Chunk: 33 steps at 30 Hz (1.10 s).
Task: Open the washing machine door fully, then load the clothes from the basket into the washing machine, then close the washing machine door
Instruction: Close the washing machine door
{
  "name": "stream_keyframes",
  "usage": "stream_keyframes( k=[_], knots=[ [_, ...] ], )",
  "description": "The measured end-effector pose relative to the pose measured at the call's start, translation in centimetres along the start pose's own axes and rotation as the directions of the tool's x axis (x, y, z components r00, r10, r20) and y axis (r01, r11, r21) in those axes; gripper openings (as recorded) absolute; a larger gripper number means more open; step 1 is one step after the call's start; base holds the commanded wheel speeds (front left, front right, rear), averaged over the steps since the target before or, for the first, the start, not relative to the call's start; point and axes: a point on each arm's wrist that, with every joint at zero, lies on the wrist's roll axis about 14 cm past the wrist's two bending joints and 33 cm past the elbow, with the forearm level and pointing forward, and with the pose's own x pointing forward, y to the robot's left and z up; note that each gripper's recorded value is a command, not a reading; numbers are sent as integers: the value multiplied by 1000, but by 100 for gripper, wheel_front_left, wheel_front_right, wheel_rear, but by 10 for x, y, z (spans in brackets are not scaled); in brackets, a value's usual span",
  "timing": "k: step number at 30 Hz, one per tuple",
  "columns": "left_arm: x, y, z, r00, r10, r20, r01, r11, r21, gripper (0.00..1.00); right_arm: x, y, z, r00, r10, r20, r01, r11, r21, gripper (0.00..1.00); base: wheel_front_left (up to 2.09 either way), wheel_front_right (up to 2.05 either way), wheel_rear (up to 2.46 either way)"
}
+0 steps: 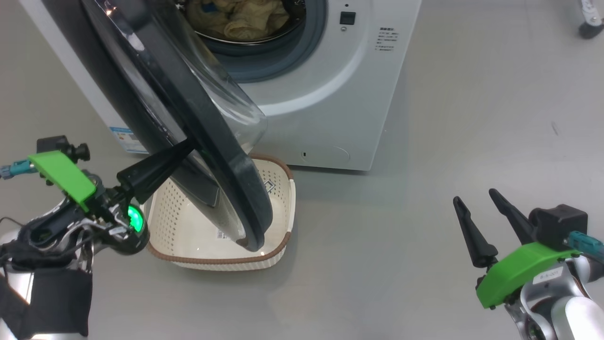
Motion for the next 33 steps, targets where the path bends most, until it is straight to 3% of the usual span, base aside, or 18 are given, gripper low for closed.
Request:
stream_keyframes(
  k=[13, 33],
  knots=[
    [66, 3, -10, 998, -45, -45, 44, 999, -10, 0, -23, -26, 0, 995, -99, 16, 99, 995, 24, 100, 0, 0, 0],
    [160, 11, 7, 992, -35, 122, 50, 992, -116, 0, -73, -76, -3, 954, -298, 22, 297, 954, 46, 100, 0, 0, 0]
  ],
)
